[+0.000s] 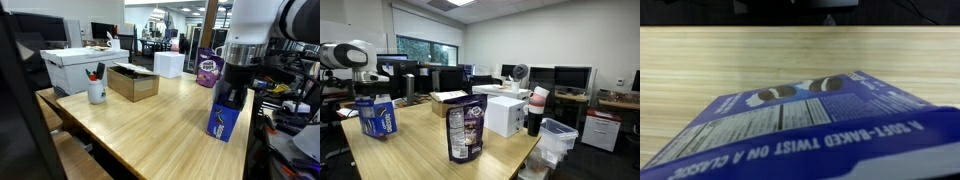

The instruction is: Remove the blue packet from the blue box and place it on the counter

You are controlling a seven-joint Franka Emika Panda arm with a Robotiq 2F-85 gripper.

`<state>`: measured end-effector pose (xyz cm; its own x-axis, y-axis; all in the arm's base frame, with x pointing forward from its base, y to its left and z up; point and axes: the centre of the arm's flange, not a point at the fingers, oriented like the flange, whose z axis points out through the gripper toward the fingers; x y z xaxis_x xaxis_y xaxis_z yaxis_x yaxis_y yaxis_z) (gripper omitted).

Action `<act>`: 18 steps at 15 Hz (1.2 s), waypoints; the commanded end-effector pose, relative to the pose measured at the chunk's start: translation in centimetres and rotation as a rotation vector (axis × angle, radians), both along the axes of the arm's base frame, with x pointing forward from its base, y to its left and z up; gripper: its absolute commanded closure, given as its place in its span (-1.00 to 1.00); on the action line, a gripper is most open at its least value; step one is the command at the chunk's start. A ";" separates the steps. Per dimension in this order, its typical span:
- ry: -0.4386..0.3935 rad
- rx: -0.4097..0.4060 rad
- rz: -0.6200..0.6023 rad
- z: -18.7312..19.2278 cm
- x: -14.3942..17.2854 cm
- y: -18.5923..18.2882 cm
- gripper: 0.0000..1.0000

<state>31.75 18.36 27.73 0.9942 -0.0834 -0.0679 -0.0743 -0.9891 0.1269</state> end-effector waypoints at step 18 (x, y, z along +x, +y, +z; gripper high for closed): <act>-0.131 0.092 -0.079 17.9 12.2 -13.7 0.92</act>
<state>42.63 6.50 44.06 0.9806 -0.1853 0.0647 -0.1866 -0.9823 0.0145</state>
